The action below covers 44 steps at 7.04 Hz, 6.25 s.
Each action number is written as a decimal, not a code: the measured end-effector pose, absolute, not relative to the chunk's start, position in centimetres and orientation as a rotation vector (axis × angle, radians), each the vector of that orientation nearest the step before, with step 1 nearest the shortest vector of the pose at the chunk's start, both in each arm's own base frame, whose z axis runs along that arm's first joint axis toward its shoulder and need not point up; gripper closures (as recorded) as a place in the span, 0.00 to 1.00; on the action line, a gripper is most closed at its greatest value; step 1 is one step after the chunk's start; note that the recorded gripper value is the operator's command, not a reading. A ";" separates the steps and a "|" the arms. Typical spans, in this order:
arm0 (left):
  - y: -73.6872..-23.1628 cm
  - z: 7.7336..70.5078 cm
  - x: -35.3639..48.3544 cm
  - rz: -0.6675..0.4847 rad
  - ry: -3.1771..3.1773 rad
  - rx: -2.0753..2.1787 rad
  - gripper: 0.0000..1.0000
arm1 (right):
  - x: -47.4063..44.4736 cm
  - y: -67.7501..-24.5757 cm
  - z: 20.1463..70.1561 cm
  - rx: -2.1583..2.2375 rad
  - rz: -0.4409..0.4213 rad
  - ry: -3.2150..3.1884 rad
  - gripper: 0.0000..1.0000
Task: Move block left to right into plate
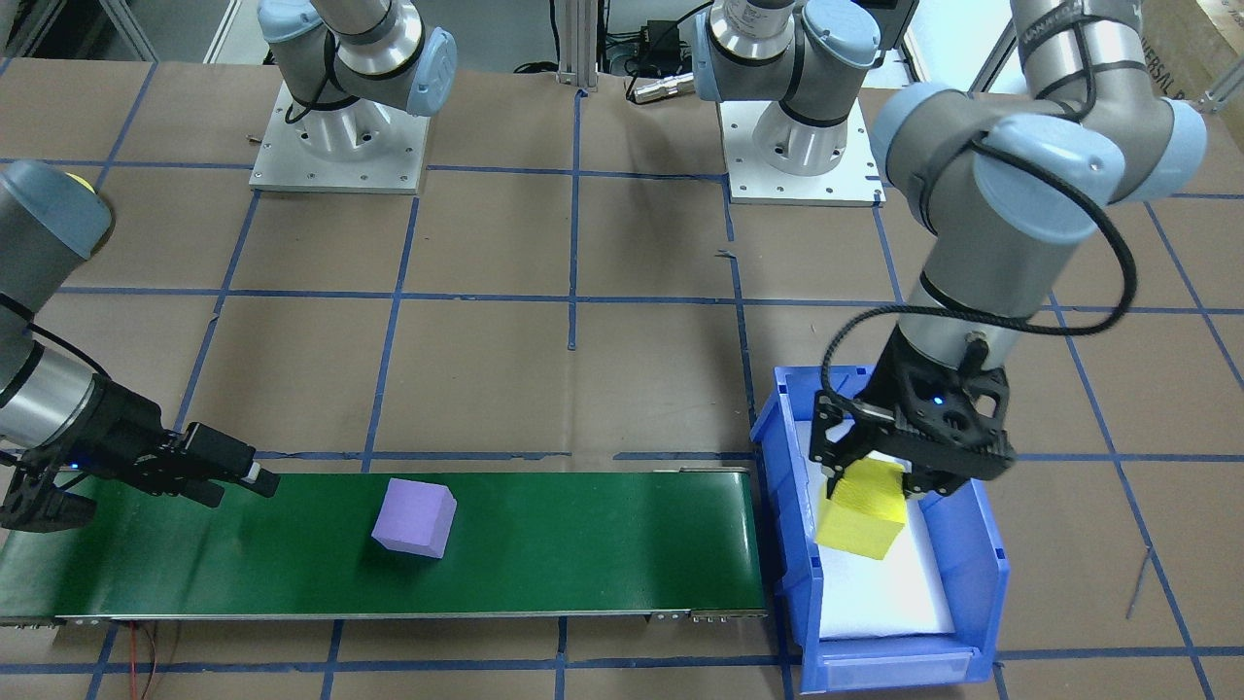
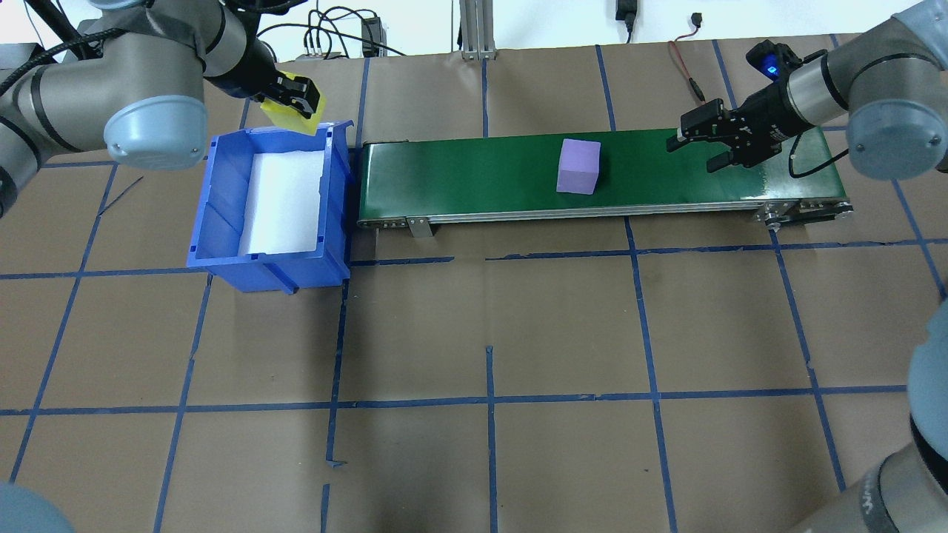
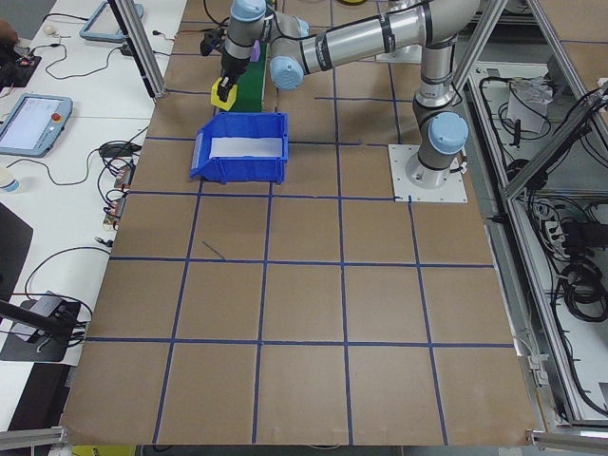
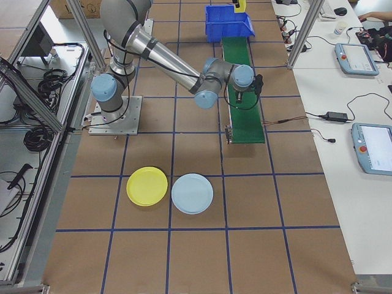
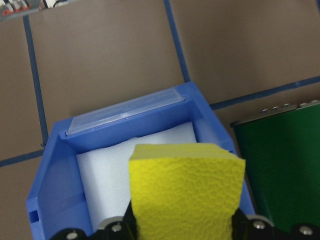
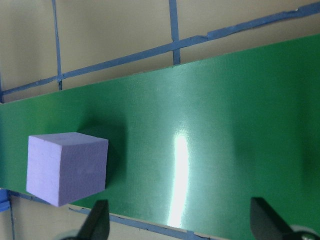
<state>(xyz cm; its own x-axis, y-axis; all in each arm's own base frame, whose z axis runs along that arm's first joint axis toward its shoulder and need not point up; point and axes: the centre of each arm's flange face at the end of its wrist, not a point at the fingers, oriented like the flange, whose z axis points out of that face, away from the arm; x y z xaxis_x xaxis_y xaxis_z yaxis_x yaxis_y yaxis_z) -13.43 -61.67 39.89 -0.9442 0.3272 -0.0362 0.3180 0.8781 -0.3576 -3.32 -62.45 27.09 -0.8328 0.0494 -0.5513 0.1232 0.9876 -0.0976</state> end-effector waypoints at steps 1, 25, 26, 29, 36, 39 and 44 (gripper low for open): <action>-60.4 39.3 -17.7 0.543 -3.009 -0.535 0.78 | -3.3 -62.5 27.1 0.119 -0.180 2.555 0.00; -47.0 50.0 -10.6 0.115 -3.138 -0.211 0.00 | -9.4 -63.8 25.7 0.126 -0.293 2.838 0.77; -47.0 49.9 -10.6 0.111 -3.136 -0.212 0.00 | -11.5 -62.7 27.1 0.151 -0.286 2.843 0.77; -47.0 49.8 -10.5 0.107 -3.137 -0.209 0.00 | -23.1 -55.0 30.7 0.182 -0.205 2.874 0.73; -47.2 49.5 -10.2 0.094 -3.138 -0.199 0.00 | -42.4 -43.1 23.1 -0.041 -0.056 3.031 0.00; -47.3 49.4 -10.1 0.090 -3.139 -0.195 0.00 | -42.1 -43.3 24.4 -0.040 -0.048 3.059 0.00; -47.4 49.1 -9.9 0.069 -3.137 -0.189 0.00 | -24.5 -55.0 27.9 0.161 -0.118 2.967 0.00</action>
